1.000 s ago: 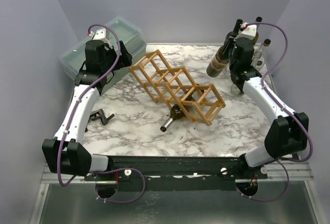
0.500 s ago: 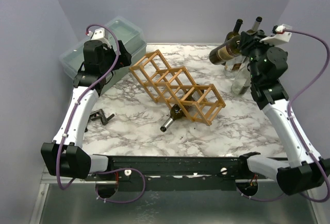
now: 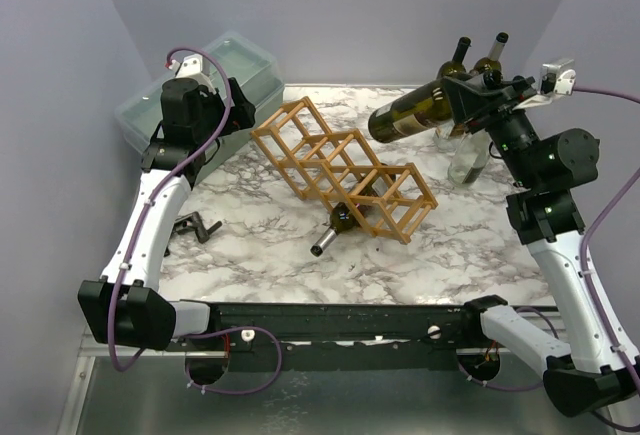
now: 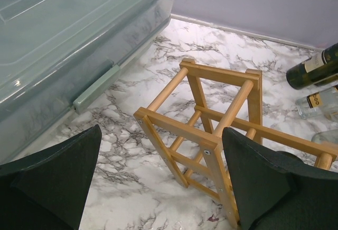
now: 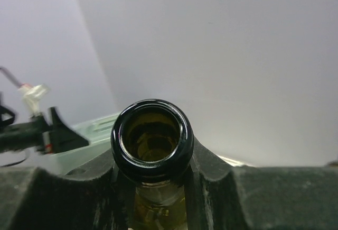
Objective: Put the wine bottle on the wine rack
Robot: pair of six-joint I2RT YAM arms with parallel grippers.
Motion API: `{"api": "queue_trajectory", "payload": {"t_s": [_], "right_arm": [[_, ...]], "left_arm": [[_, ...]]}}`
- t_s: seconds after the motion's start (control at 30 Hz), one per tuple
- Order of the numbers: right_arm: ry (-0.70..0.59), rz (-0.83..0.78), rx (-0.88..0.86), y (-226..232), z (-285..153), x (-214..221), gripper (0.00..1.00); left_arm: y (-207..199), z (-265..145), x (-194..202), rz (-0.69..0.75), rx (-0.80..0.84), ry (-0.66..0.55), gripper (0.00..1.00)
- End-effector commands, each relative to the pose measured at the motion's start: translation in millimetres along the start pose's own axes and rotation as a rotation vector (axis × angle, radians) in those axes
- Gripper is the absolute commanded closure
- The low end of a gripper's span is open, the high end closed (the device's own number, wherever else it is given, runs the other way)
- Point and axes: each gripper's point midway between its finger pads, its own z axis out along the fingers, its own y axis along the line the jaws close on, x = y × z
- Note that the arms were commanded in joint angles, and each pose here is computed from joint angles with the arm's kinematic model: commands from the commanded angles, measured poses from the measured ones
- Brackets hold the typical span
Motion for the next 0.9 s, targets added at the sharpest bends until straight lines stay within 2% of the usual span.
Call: {"api": "queue_trajectory", "payload": {"t_s": [0.0,0.2,0.43,0.53,0.63,0.87], "right_arm": [[-0.144,0.003,-0.349,75,-20,-63,0.99],[0.001,-0.007,-0.728,129,-39,-45,0.99],[0.104,0.126,-0.933,153,-40,-22,0.99],[0.179,0.127,-0.988,185,-29,1,0.99],[0.231,0.060,-1.003,229,-18,30,0.99],[0.283,0.037,-1.034,281,1,88,0.99]], "left_arm": [[-3,-11,-13,0.012,-0.003,-0.047,0.02],[-4,-14,-16,0.016,-0.002,-0.056,0.02],[-2,-12,-15,0.020,-0.012,-0.056,0.02],[-2,-12,-15,0.021,-0.014,-0.053,0.02],[0,-13,-16,0.027,-0.024,-0.058,0.02],[3,-17,-20,0.049,-0.041,-0.077,0.02]]}}
